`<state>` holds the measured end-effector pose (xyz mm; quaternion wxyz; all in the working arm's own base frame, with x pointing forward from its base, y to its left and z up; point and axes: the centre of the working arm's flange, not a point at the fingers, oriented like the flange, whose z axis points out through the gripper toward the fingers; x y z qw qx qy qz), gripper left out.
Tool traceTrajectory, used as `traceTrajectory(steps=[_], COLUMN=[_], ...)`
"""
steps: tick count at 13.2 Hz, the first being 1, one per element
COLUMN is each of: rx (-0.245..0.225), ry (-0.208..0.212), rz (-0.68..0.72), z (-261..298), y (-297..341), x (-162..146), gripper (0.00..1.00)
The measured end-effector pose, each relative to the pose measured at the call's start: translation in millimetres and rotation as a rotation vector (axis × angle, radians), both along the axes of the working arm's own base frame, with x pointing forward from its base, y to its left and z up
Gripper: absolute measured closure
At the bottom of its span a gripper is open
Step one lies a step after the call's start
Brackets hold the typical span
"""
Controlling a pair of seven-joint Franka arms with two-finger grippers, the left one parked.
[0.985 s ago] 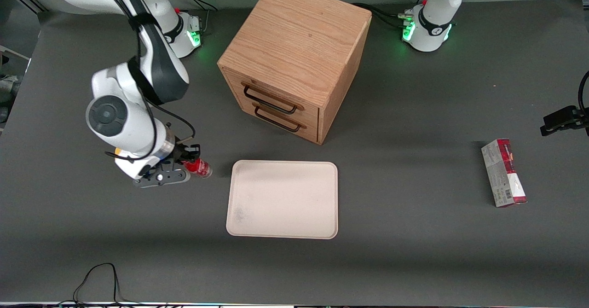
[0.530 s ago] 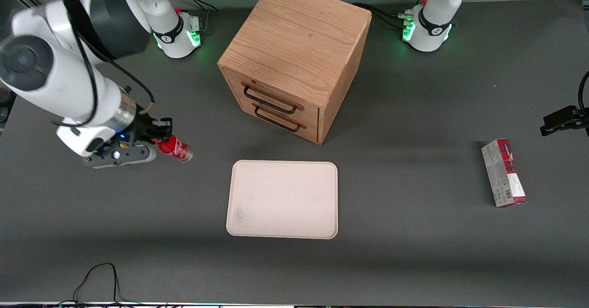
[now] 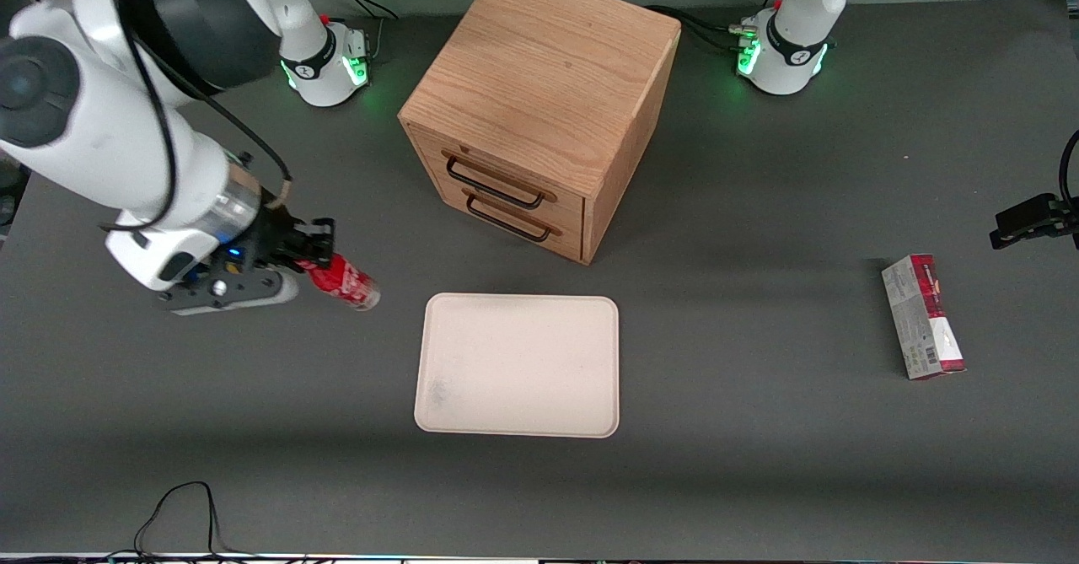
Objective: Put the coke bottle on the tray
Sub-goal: 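Carry the bottle over the white tray and lower it onto it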
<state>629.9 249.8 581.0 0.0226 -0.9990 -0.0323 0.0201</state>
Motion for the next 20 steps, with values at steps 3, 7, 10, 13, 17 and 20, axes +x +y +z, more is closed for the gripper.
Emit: traceTrajectory(steps=[3, 7, 10, 13, 17, 20], rx=[-0.003, -0.008, -0.002, -0.024, -0.059, -0.055], ry=[0.011, -0.018, -0.038, -0.03, -0.022, -0.029], rz=[-0.026, -0.03, -0.046, -0.056, -0.053, -0.053], z=[-29.0, -52.4, -100.6, -162.0, -226.8, -255.8], y=[48.7, 60.5, 63.3, 63.7, 65.0, 67.2], x=[6.6, 20.9, 46.2, 66.1, 79.4, 84.8], gripper=[0.69, 0.69, 0.69, 0.69, 0.69, 0.69])
